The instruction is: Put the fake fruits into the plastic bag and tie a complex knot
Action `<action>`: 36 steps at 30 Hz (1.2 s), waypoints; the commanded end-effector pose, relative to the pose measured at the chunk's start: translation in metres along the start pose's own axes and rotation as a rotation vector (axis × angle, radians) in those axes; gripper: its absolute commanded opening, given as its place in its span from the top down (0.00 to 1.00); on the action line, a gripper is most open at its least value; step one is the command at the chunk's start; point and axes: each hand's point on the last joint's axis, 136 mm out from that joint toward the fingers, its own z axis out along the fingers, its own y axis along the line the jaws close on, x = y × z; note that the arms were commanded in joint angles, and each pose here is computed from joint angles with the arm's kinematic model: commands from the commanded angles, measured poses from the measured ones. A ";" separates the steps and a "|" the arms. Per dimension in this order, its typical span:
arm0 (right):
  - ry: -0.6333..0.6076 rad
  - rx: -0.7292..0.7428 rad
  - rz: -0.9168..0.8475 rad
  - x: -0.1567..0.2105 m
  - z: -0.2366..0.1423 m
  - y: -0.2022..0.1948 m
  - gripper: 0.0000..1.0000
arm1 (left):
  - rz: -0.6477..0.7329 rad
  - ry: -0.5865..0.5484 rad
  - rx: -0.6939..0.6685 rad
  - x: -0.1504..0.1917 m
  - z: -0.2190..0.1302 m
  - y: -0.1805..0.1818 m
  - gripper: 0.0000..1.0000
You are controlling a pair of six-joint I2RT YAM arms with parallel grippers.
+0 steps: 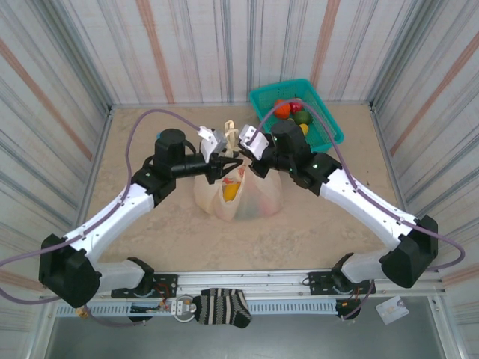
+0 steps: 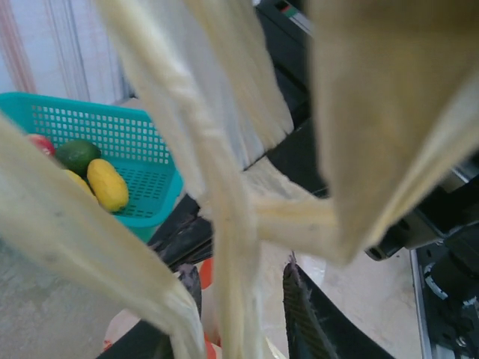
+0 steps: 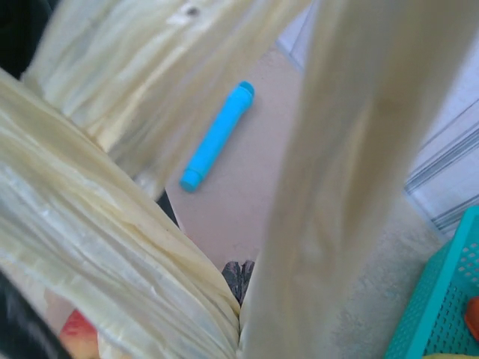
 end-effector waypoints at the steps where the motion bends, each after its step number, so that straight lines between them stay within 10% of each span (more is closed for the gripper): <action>1: 0.028 0.073 -0.047 -0.003 -0.001 -0.011 1.00 | 0.023 -0.014 0.052 -0.012 -0.003 -0.008 0.59; 28: -0.102 -0.254 -0.241 0.005 -0.005 0.050 1.00 | 0.019 -0.114 0.208 -0.019 -0.013 -0.027 0.36; 36: -0.122 -0.290 -0.210 0.004 -0.007 0.053 1.00 | 0.021 -0.125 0.275 -0.020 -0.009 -0.032 0.77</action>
